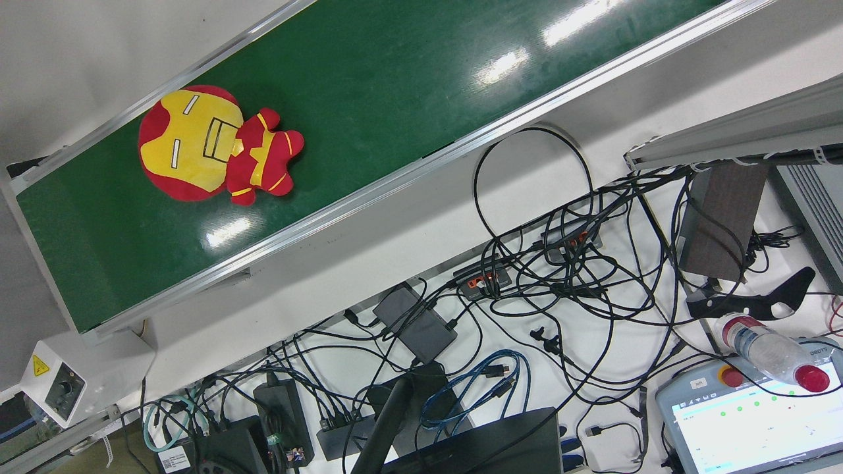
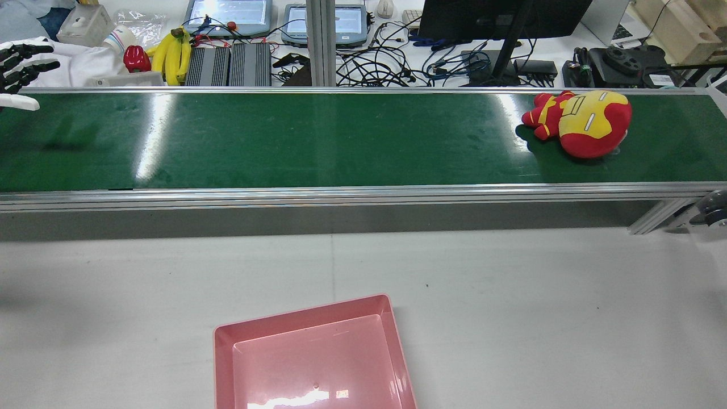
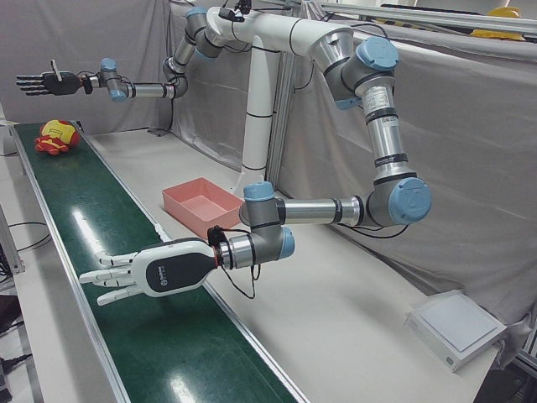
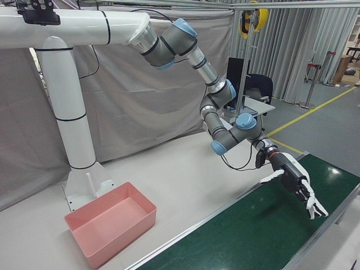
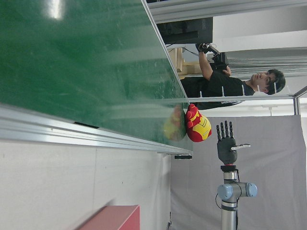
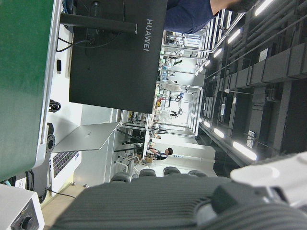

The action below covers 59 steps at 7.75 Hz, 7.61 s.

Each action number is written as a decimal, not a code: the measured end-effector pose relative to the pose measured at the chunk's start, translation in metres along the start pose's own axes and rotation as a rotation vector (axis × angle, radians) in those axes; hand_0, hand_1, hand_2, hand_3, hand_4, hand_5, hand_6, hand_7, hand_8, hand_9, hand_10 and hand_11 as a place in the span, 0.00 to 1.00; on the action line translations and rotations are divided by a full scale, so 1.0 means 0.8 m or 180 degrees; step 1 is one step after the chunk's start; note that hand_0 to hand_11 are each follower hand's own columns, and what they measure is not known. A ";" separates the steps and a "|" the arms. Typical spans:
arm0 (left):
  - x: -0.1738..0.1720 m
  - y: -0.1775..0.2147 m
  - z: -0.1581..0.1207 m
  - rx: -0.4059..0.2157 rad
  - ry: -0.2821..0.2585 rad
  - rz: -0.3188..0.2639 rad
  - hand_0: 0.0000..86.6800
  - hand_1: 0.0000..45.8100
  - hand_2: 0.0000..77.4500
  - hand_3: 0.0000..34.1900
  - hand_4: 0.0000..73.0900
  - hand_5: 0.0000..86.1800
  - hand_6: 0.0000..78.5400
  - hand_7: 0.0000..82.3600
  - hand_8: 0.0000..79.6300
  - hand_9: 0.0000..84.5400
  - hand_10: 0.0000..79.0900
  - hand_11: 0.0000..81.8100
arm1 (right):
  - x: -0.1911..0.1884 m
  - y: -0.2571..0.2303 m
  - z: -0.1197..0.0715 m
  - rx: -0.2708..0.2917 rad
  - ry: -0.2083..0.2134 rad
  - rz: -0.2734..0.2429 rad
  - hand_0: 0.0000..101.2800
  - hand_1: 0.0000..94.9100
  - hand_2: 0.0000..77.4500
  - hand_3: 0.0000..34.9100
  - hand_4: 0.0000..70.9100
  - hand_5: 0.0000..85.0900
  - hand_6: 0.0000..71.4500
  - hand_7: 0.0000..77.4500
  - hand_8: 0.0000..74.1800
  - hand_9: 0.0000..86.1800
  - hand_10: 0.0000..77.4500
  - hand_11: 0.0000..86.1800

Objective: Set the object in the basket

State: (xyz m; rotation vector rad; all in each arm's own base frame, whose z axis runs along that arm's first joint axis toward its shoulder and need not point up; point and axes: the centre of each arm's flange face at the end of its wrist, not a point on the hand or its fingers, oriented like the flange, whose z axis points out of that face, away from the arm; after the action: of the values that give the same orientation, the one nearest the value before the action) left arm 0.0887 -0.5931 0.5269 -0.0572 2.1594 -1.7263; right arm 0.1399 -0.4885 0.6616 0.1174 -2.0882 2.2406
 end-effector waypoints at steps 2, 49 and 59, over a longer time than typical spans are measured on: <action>0.000 -0.001 -0.001 0.0001 0.0000 0.0000 0.70 0.50 0.01 0.00 0.17 0.32 0.06 0.05 0.13 0.19 0.00 0.01 | 0.000 0.000 0.000 0.0000 0.0000 0.0000 0.00 0.00 0.01 0.00 0.00 0.00 0.00 0.01 0.00 0.00 0.00 0.00; 0.016 0.030 0.001 -0.0178 0.0024 -0.0050 0.70 0.50 0.01 0.00 0.19 0.34 0.06 0.06 0.14 0.21 0.00 0.01 | 0.000 0.000 0.000 0.0000 0.0000 0.0000 0.00 0.00 0.01 0.00 0.00 0.00 0.00 0.01 0.00 0.00 0.00 0.00; 0.017 0.046 -0.003 -0.0259 0.0030 -0.0055 0.70 0.44 0.01 0.00 0.19 0.34 0.06 0.05 0.14 0.21 0.00 0.01 | 0.000 0.000 0.000 0.0000 0.0000 0.0000 0.00 0.00 0.01 0.00 0.00 0.00 0.00 0.01 0.00 0.00 0.00 0.00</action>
State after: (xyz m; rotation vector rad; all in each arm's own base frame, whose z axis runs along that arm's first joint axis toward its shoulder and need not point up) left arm 0.0824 -0.5852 0.4891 -0.0896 2.2417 -1.6507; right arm 0.1399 -0.4885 0.6616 0.1175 -2.0882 2.2406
